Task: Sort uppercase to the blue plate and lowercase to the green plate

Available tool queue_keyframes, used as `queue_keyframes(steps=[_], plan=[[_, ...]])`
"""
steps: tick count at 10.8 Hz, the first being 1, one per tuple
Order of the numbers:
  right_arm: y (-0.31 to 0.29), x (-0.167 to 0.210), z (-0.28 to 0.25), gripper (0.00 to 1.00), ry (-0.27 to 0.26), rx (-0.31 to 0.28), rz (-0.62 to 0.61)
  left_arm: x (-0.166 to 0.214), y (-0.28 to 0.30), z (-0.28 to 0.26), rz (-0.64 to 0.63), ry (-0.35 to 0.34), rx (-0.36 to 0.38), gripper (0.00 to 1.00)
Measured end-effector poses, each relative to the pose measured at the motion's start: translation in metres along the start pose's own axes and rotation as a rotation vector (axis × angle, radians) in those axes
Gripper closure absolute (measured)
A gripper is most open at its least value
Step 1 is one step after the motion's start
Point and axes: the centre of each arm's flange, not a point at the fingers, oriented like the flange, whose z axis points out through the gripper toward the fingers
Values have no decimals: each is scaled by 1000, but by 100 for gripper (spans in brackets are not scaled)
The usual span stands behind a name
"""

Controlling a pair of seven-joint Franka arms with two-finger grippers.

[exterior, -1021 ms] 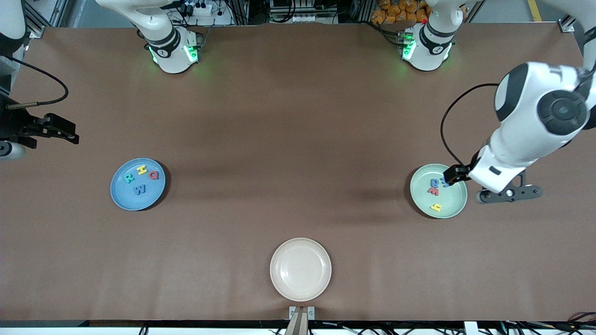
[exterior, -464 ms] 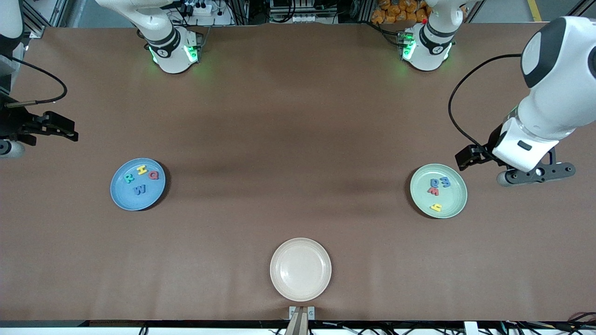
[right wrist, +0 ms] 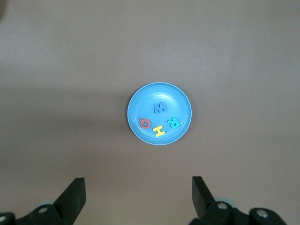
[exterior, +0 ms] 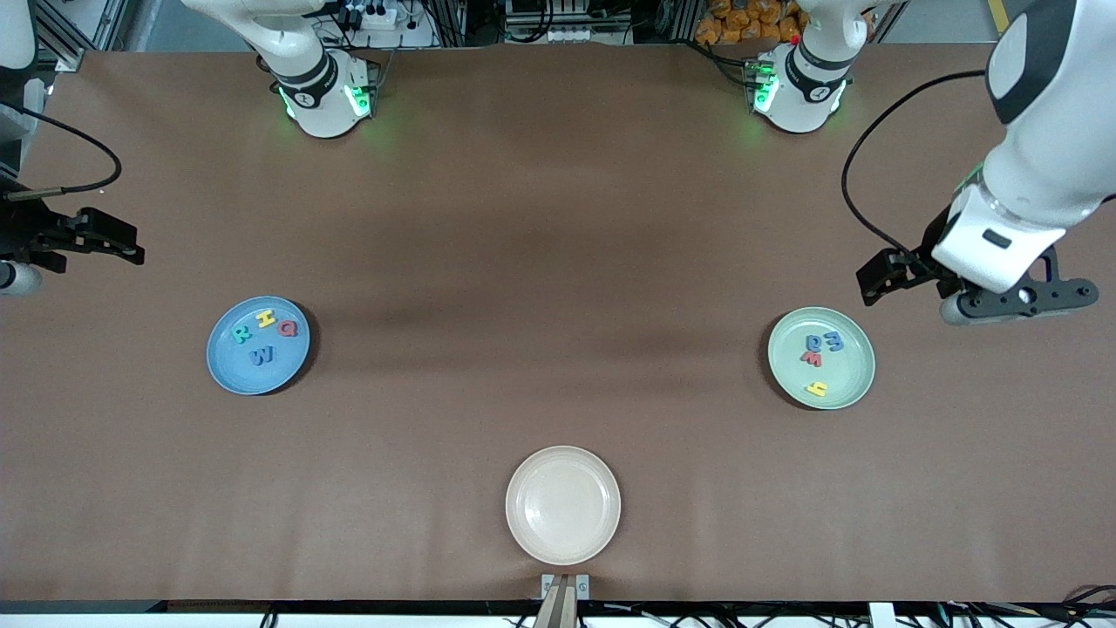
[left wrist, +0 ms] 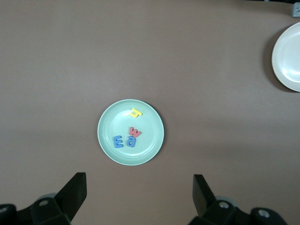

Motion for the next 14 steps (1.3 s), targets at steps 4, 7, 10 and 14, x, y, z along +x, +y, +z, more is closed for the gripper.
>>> queue_keyframes(steps=[4,7,10,14], plan=[[-1,0,0,0,0,0,-2,-8,-20,-26,153,-12,17,0],[-2,0,0,0,0,0,-3,-8,-46,-38,125,-37,-69,0],[-2,0,0,0,0,0,-5,-12,-55,-41,134,-54,-71,0],[-3,1,0,0,0,0,-5,-13,-54,-40,136,-67,-69,0]])
